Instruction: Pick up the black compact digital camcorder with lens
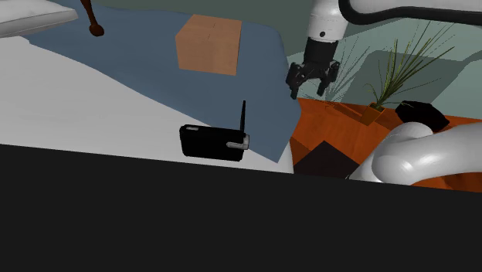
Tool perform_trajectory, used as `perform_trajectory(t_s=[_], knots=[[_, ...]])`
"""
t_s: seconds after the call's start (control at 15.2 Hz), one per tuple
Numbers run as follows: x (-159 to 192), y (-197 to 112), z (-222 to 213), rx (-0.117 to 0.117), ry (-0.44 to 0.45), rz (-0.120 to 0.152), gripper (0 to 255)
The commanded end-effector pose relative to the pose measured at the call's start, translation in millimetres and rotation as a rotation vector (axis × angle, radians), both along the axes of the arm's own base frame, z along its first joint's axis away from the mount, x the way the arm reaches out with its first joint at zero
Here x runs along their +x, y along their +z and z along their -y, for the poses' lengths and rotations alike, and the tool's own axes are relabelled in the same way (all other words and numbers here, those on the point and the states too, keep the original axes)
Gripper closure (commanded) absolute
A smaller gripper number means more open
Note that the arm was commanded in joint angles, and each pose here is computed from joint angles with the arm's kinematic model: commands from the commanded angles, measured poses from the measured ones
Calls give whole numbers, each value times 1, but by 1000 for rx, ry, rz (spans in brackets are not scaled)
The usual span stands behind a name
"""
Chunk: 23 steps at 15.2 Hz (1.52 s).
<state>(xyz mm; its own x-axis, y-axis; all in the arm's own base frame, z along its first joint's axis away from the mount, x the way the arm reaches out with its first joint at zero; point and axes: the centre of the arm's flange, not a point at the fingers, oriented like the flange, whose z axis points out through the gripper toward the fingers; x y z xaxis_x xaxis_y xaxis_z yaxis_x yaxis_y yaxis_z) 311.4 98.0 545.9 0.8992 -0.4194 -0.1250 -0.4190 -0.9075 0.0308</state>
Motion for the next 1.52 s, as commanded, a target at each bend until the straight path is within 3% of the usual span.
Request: perform_trajectory(t_s=[0.0,0.86,1.45], knots=[[7,-3,-25,-6,-50,8,0],[85,-23,-170,-52,-336,57,0],[85,-63,-170,-52,-336,57,0]])
